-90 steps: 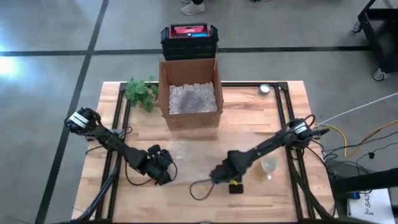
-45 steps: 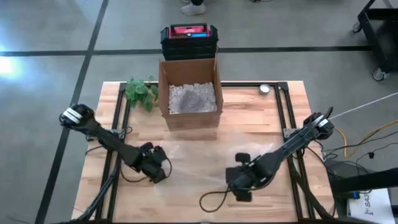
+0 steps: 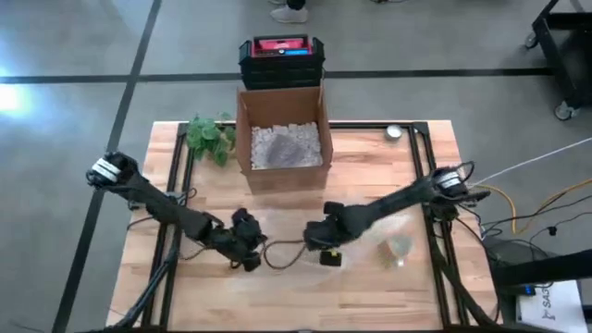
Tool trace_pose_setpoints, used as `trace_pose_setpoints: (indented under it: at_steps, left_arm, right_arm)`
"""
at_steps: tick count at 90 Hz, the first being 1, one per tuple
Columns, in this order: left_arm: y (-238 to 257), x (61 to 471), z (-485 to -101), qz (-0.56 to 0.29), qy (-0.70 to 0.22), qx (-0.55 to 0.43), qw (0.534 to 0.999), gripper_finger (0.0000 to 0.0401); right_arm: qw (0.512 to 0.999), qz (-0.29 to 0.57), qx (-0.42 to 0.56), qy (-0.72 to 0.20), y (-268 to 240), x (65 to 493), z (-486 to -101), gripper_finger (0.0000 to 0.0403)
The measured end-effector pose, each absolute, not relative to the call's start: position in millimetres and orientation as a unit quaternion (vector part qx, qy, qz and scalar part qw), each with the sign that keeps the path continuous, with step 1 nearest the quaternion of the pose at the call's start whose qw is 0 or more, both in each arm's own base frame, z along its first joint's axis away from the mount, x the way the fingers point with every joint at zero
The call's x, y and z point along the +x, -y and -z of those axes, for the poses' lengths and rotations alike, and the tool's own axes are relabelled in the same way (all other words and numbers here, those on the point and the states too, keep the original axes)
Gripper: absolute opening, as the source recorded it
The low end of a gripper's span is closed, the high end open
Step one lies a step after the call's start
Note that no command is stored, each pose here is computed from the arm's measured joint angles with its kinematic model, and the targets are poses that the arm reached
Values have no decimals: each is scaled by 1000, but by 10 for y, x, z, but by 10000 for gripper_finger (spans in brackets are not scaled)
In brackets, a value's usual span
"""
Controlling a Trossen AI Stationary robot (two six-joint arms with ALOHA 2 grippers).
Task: Wrap mug
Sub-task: Wrap the yellow mug using the bubble wrap
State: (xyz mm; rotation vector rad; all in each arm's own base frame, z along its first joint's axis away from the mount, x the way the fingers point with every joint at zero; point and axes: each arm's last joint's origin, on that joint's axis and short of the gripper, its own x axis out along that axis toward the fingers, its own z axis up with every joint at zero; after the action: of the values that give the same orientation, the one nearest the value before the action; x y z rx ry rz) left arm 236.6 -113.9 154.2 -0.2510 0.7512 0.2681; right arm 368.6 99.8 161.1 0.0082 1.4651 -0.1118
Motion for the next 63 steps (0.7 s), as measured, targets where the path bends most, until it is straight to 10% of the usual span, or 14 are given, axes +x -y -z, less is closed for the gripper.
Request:
trace_pose_setpoints:
  at_steps: [27, 63]
  left_arm:
    - [1049, 2152, -1158, -232, -489, -113, 833, 0]
    - [1110, 1670, -1335, -253, -516, -158, 803, 0]
  right_arm:
    - [656, 74, -13, -751, -1104, 3458, -1499, 19]
    - [698, 41, 29, -715, -1833, 3266, -1531, 18]
